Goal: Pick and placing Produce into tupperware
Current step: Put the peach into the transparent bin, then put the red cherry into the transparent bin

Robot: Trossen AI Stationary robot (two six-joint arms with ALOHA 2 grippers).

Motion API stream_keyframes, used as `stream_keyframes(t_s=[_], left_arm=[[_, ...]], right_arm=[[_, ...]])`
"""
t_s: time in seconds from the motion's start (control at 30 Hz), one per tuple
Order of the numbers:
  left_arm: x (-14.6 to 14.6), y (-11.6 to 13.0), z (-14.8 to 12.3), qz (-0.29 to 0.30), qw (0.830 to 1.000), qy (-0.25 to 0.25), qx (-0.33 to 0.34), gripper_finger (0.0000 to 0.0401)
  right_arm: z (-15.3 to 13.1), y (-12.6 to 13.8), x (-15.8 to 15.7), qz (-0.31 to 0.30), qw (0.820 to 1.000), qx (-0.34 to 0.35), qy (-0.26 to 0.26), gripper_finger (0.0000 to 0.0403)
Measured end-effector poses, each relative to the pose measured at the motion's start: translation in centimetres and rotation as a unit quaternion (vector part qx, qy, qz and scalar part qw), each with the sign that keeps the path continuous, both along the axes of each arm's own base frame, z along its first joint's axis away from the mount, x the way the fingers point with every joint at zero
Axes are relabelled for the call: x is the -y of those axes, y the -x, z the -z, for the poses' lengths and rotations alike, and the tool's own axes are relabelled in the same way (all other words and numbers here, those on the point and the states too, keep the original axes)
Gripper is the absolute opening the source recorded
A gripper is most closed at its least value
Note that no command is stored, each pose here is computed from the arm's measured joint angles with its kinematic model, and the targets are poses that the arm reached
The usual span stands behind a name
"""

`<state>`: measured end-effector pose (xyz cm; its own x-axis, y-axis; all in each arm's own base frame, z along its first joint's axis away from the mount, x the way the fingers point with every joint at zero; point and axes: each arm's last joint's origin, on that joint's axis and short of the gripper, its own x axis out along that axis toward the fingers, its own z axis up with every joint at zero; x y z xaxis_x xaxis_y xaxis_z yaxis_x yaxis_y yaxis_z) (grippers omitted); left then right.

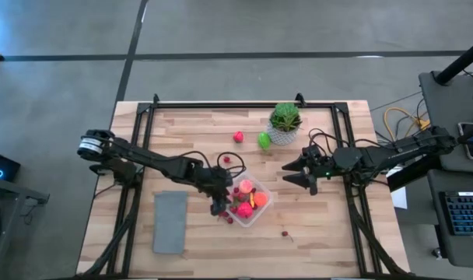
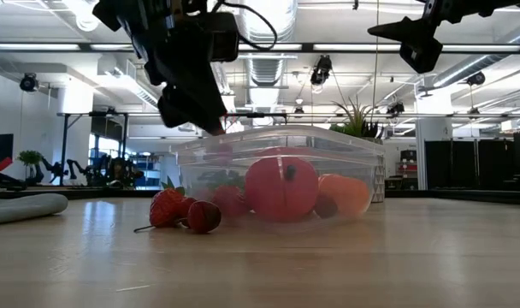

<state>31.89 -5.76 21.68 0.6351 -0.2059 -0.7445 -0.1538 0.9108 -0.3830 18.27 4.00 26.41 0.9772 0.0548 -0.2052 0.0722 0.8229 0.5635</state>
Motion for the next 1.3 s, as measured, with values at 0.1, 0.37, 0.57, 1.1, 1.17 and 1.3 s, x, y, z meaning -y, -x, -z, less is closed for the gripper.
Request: stream_keyframes(t_s=[0.1,0.37,0.57,1.1,1.17,1.3], left_arm=[[0.0,0.0,0.2,-0.005,1.000,0.003,-0.004,0.0188],[0.0,-0.2,-1.1,-0.005,1.000,0.008,0.015,0.0236],[0.0,0.2,-4.4,-0.005,0.997,0.018,0.069,0.0237],[-0.5,3.0,-9.2,-0.039,0.986,0.070,0.144,0.0238],[-0.5,3.1,-9.4,-0.037,0.986,0.069,0.148,0.0238],[-0.5,3.3,-9.5,-0.014,0.987,0.041,0.158,0.0238]], right_arm=[[0.0,0.0,0.0,0.000,1.000,-0.001,0.000,0.0248],[-0.1,0.0,0.0,0.006,0.999,0.002,-0.033,0.0245],[0.0,0.0,0.0,0.026,0.989,-0.010,-0.142,0.0249],[-1.0,0.3,-2.0,-0.064,0.971,0.012,-0.229,0.0244],[-0.7,0.4,-2.5,-0.088,0.965,-0.015,-0.248,0.0244],[1.9,0.9,-3.7,-0.049,0.948,-0.161,-0.269,0.0238]])
